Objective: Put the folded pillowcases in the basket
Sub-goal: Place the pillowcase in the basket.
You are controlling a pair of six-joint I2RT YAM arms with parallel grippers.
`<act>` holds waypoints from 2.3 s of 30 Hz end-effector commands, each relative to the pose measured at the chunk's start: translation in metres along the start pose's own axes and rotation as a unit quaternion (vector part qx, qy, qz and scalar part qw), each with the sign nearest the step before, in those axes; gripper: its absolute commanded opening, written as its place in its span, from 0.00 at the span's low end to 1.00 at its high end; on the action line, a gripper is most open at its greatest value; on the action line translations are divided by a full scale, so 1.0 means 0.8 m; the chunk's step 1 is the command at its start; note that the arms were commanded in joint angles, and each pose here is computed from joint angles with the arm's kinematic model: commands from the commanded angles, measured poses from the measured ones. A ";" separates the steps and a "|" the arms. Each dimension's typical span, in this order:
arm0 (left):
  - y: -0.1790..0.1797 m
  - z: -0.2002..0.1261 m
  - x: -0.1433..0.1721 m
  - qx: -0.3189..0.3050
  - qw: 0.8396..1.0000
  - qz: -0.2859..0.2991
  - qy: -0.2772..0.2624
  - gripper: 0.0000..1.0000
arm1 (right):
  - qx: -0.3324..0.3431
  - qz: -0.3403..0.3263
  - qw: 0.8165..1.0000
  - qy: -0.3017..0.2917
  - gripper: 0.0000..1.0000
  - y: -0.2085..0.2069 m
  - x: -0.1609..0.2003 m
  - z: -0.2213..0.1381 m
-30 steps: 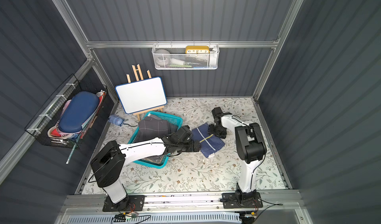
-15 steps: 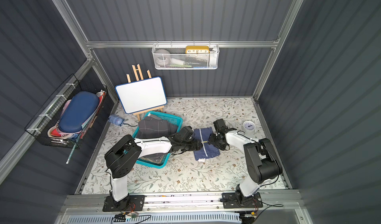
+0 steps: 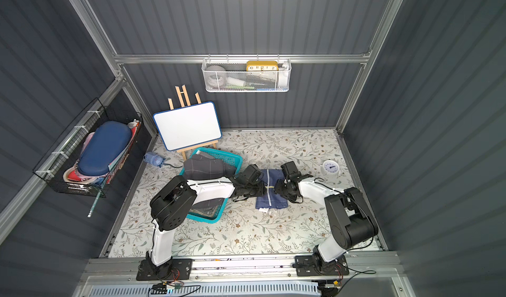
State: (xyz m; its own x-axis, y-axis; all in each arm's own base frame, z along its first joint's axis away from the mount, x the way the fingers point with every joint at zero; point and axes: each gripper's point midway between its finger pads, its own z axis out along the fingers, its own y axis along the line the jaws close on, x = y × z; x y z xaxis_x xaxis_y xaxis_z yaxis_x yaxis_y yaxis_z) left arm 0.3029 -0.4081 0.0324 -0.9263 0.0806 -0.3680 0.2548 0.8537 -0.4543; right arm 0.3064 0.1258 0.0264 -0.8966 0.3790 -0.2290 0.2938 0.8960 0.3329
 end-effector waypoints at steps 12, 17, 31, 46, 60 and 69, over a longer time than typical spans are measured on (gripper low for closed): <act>-0.032 -0.196 -0.044 -0.061 0.983 0.170 -0.036 0.00 | 0.007 -0.018 0.998 -0.059 0.78 -0.018 0.010 -0.089; -0.049 -0.291 -0.052 -0.038 0.975 0.202 -0.082 0.00 | -0.007 -0.019 0.996 -0.081 0.79 -0.020 0.013 -0.111; 0.101 -0.394 -0.064 -0.195 0.966 0.135 -0.100 0.01 | -0.005 -0.016 0.998 -0.066 0.79 -0.028 0.028 -0.109; 0.176 -0.326 -0.062 -0.201 0.969 0.131 -0.066 0.01 | 0.012 -0.013 0.998 -0.062 0.79 -0.043 0.037 -0.103; 0.255 -0.324 -0.062 -0.240 0.965 0.037 -0.096 0.04 | 0.010 -0.013 0.998 -0.058 0.79 -0.044 0.041 -0.100; 0.316 -0.316 -0.047 -0.256 0.963 -0.031 -0.074 0.55 | 0.016 -0.015 0.998 -0.058 0.79 -0.048 0.043 -0.104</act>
State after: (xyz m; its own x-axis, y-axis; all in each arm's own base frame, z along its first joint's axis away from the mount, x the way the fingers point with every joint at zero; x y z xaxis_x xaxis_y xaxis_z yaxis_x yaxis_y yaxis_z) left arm 0.3317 -0.0665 0.1425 -0.8708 -0.0097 -0.4916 0.0039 0.9996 -0.0265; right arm 0.2436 0.0891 0.0847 -0.8557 0.3831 -0.3478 0.2765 0.9067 0.3184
